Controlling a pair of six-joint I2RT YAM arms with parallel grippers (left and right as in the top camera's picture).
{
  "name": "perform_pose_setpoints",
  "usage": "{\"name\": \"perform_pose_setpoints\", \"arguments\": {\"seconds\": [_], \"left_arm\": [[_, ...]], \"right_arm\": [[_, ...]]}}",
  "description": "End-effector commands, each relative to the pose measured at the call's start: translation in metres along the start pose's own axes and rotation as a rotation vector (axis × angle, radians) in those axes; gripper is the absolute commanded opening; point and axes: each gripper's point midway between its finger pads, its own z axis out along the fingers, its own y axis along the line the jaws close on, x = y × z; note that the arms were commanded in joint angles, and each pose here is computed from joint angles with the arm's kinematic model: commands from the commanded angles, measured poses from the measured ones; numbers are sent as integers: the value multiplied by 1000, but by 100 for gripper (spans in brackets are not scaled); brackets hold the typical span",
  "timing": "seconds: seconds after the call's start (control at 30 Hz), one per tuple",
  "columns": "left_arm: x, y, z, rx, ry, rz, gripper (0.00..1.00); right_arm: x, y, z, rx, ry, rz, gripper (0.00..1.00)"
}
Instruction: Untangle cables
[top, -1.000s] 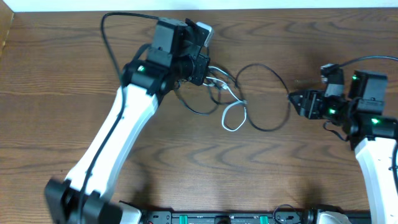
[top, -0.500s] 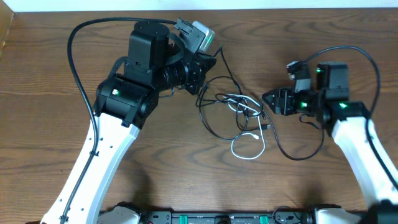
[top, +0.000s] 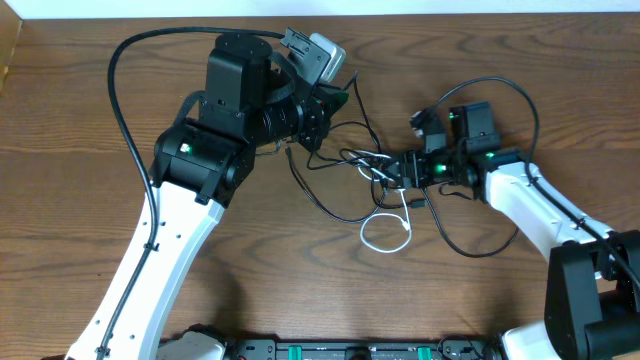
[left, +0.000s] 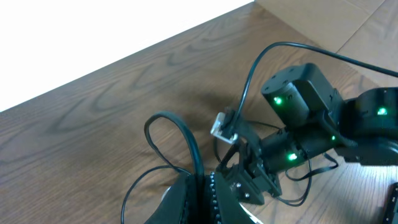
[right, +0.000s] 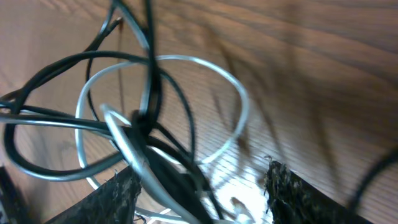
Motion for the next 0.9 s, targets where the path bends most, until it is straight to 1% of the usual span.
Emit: {"name": "perform_pose_setpoints", "arguments": {"seconds": [0.0, 0.03, 0.07, 0.1, 0.13, 0.3, 0.33, 0.37, 0.4, 0.43, 0.57, 0.63, 0.73, 0.87], "left_arm": [[-2, -3, 0, 17, -8, 14, 8], [-2, -3, 0, 17, -8, 14, 8], [-2, -3, 0, 17, -8, 14, 8], [-2, -3, 0, 17, -9, 14, 8], [-2, -2, 0, 10, -8, 14, 8], [1, 15, 0, -87, 6, 9, 8], [2, 18, 1, -105, 11, 8, 11], [4, 22, 1, -124, 16, 6, 15], [6, 28, 3, -150, 27, 3, 23], [7, 30, 5, -156, 33, 1, 27], [19, 40, 20, -170, 78, -13, 63], [28, 43, 29, -159, 109, -23, 72], [41, 35, 46, -69, 156, -10, 83], [53, 24, 62, 41, 187, -21, 84]], "right_arm": [[1, 5, 4, -7, 7, 16, 59], [1, 4, 5, 0, 5, 18, 47], [0, 1, 5, 20, 2, 36, 23], [0, -3, 4, 42, -2, 58, 4], [0, -6, 4, 60, -4, 77, 1], [-10, -2, 1, 53, -40, 61, 1], [-14, 2, -2, 36, -56, 50, 1], [-20, 9, -6, 14, -79, 33, 1], [-31, 20, -14, -22, -123, 2, 1], [-35, 23, -17, -31, -140, -6, 1], [-65, 51, -52, -63, -276, -73, 1], [-74, 61, -68, -69, -323, -102, 1], [-83, 76, -93, -78, -388, -141, 1], [-87, 85, -114, -79, -438, -163, 1]]}}
